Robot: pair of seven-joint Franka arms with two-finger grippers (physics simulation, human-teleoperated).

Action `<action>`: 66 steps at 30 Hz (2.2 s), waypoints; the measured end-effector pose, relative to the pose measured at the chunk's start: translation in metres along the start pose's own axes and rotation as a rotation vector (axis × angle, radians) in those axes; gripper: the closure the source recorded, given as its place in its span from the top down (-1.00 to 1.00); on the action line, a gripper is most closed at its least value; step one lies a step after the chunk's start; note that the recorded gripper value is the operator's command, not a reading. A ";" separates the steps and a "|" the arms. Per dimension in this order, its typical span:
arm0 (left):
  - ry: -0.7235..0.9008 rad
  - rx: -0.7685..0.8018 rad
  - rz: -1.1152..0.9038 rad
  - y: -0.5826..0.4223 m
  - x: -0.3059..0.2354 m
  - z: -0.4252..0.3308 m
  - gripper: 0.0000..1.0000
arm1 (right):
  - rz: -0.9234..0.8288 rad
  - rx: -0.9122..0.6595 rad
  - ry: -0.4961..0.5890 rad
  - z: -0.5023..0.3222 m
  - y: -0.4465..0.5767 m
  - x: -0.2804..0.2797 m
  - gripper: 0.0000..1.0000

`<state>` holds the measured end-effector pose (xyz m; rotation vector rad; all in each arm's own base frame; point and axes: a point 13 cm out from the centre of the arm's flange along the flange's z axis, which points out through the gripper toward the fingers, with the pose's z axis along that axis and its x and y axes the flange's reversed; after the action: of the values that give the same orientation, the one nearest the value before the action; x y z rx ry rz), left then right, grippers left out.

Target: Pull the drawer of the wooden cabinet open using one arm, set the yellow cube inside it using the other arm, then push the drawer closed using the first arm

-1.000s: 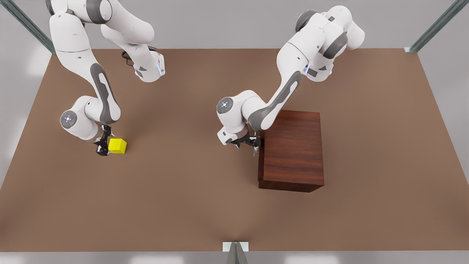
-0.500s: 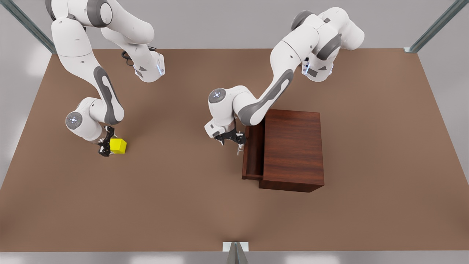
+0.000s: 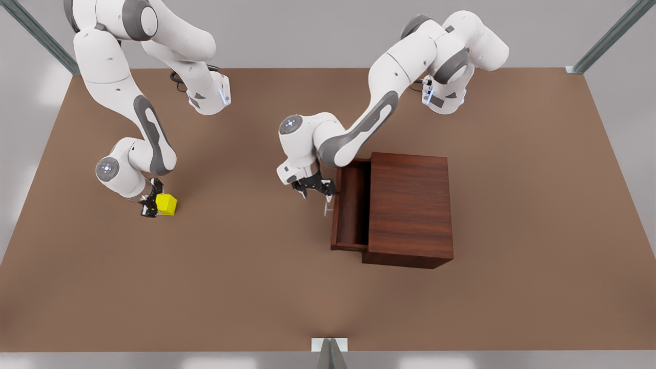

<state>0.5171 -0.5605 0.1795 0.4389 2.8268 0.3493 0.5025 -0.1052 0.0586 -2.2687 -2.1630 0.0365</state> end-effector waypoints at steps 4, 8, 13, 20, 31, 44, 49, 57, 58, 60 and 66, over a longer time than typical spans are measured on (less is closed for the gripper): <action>-0.002 -0.007 -0.005 -0.006 0.002 -0.002 1.00 | 0.007 -0.033 -0.002 -0.016 0.008 -0.001 0.28; -0.006 -0.004 -0.013 -0.014 0.004 -0.007 1.00 | 0.004 -0.064 0.001 -0.039 0.017 0.004 0.28; -0.008 0.002 -0.027 -0.021 0.006 -0.011 1.00 | -0.011 -0.082 0.016 -0.071 0.027 0.023 0.29; -0.008 0.009 -0.034 -0.016 0.012 -0.077 1.00 | -0.020 -0.082 0.031 -0.120 0.037 0.040 0.28; 0.399 0.054 -0.773 0.558 0.037 -0.122 1.00 | -0.152 -0.022 0.071 -0.216 0.053 0.183 0.28; 0.363 0.198 -0.494 0.582 0.041 -0.085 1.00 | -0.164 0.104 0.106 -0.280 0.055 0.416 0.27; 0.350 0.215 -0.407 0.581 0.040 -0.086 1.00 | -0.100 0.113 0.123 -0.287 0.051 0.491 0.27; 0.339 0.231 -0.310 0.581 0.040 -0.086 1.00 | 0.056 0.097 0.127 -0.265 0.041 0.580 0.28; 0.338 0.232 -0.300 0.581 0.040 -0.086 1.00 | 0.075 0.091 0.133 -0.263 0.039 0.592 0.28; 0.334 0.235 -0.284 0.581 0.039 -0.087 1.00 | 0.110 0.084 0.144 -0.257 0.034 0.612 0.28; 0.327 0.242 -0.241 0.580 0.039 -0.088 1.00 | 0.210 0.057 0.204 -0.252 0.023 0.663 0.28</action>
<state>0.6082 -0.0276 0.4115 0.0862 3.2114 0.0300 0.5626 0.5587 0.3018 -2.3425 -1.7987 -0.1250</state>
